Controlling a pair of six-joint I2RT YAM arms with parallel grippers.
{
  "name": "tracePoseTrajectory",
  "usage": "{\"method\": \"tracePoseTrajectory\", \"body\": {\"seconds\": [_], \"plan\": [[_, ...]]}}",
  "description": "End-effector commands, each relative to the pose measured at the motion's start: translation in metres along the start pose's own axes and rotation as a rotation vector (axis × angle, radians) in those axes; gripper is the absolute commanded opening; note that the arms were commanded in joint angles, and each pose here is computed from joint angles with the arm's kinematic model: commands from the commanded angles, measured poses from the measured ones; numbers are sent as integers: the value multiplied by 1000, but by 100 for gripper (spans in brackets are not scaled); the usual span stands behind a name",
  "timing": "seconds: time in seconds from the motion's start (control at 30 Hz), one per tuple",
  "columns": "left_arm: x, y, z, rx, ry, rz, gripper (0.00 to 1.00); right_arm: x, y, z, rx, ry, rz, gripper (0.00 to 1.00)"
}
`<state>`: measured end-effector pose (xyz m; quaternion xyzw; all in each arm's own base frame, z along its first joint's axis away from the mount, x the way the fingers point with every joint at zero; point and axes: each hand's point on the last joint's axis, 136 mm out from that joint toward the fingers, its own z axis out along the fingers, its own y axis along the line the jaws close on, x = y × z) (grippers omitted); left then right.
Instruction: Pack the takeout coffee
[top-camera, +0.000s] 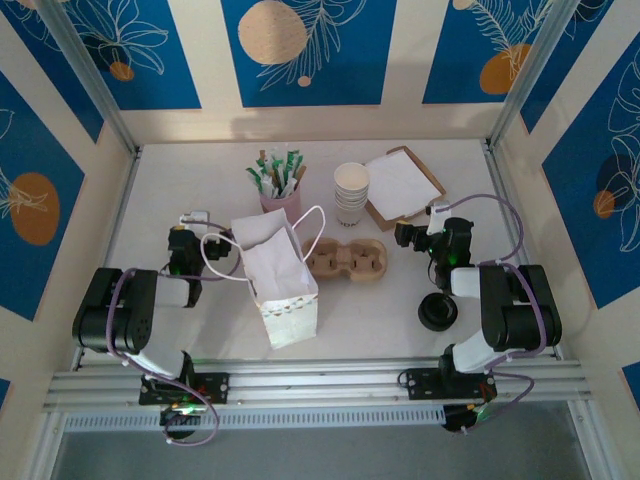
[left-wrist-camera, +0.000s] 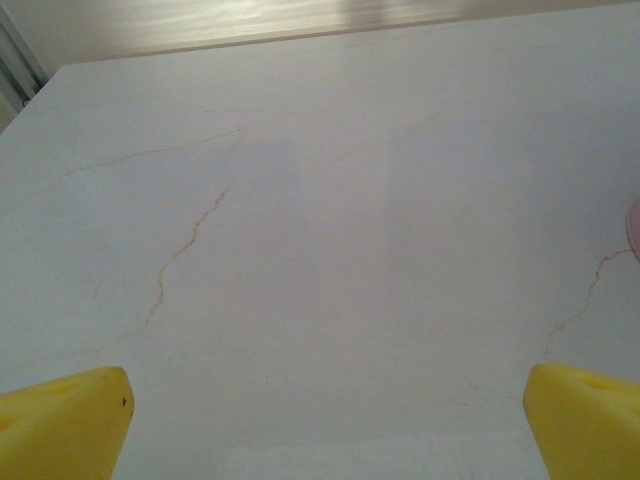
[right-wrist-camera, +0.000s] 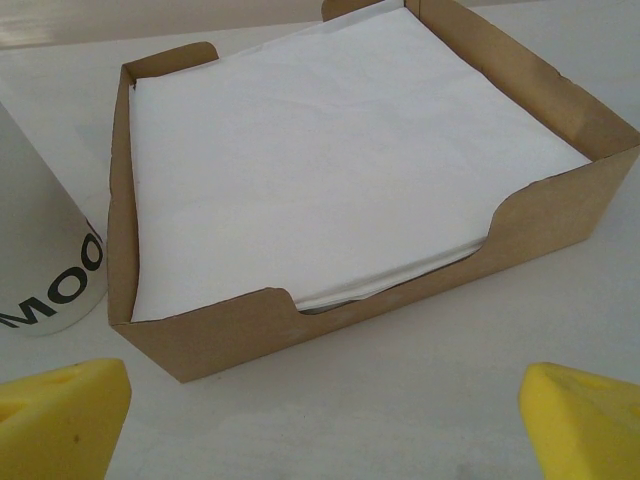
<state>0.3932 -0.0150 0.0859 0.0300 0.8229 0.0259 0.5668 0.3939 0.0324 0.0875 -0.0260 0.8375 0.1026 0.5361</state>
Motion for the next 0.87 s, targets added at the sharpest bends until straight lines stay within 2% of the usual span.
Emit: {"method": "tracePoseTrajectory", "body": {"seconds": [0.0, 0.83], "plan": [[-7, -1, 0, -6, -33, 9, 100, -6, 1, 0, 1, -35, -4, 99], [-7, -1, 0, -6, -33, 9, 100, -7, 1, -1, -1, -38, -6, 99]]}}
